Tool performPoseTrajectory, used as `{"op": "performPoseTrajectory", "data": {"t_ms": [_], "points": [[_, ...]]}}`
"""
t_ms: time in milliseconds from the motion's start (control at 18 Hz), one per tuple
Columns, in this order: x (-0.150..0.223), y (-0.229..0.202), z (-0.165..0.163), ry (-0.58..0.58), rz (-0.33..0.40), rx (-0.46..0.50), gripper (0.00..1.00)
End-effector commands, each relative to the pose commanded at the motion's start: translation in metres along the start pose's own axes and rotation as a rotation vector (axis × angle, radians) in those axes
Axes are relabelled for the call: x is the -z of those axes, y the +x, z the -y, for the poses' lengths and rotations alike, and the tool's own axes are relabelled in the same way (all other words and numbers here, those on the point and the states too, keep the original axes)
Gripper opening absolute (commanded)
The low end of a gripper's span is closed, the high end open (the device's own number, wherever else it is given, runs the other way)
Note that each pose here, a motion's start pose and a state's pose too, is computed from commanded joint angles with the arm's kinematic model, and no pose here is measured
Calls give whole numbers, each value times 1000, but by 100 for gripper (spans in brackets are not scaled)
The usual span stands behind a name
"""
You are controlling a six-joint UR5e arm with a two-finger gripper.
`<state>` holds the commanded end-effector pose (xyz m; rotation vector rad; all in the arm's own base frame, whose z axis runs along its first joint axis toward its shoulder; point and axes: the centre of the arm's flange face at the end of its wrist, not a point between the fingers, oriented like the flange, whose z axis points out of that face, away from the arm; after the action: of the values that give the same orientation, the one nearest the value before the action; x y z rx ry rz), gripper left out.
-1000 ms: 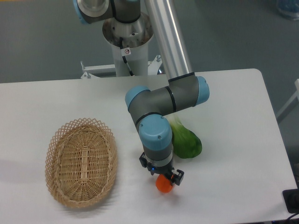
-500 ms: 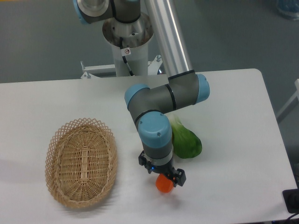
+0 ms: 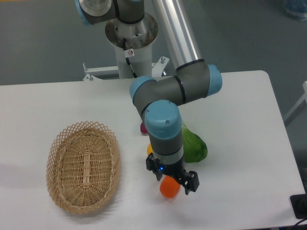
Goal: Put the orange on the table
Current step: 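Open the gripper and raise it away from the orange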
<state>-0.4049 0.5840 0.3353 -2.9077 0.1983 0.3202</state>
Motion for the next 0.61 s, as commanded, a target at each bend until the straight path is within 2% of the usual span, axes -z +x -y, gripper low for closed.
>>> {"op": "performPoseTrajectory", "data": {"t_ms": [333, 611], "points": [[35, -9, -16, -4, -15, -64, 100], [53, -17, -26, 25, -23, -48, 100]]}}
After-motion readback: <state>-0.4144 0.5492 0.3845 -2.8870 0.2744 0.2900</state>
